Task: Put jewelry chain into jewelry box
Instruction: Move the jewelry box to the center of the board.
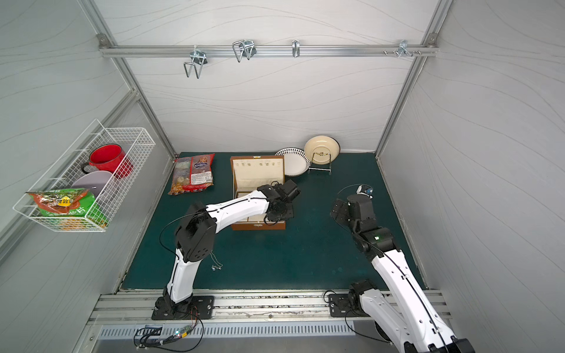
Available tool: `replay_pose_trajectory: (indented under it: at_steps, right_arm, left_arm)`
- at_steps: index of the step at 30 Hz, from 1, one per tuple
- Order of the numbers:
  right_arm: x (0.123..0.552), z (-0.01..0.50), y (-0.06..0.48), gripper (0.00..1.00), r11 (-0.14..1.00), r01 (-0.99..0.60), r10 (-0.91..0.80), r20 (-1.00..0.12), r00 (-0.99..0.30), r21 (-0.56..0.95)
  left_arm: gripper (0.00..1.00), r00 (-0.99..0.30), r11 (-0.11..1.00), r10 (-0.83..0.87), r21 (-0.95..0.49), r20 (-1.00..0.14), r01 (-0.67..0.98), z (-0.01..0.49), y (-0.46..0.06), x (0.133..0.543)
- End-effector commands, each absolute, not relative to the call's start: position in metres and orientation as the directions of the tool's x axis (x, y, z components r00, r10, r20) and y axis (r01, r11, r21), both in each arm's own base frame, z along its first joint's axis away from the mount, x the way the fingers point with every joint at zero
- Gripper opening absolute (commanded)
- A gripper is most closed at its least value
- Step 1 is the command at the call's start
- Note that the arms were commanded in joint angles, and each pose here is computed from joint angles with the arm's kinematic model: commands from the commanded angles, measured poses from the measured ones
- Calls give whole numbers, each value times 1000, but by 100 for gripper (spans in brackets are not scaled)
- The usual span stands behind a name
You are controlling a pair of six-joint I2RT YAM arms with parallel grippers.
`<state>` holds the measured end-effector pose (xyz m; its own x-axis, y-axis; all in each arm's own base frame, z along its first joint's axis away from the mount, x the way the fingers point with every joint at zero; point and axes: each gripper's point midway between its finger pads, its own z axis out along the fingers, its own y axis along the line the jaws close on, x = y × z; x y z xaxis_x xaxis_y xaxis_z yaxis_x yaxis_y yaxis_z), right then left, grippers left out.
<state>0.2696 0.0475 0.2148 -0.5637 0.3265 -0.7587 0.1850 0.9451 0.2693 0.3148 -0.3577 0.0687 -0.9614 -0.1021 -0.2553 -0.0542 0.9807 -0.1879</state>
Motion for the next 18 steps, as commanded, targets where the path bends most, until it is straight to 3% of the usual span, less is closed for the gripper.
replay_pose_trajectory:
  at_steps: [1,14,18]
  right_arm:
    - [262,210,43,99,941,211,339,-750,-568,265]
    - [253,209,49,99,942,183,336,-750,-570,283]
    - [252,211,51,99,941,171,337,-746,-575,293]
  left_arm:
    - [0,-975,960,-122,-273,-187,-67,79,-391,278]
    - [1,-966,943,-186,-311,-182,-123,86,-413,240]
    - [16,-964,946,-174,-308,-203,-106,92,-414,243]
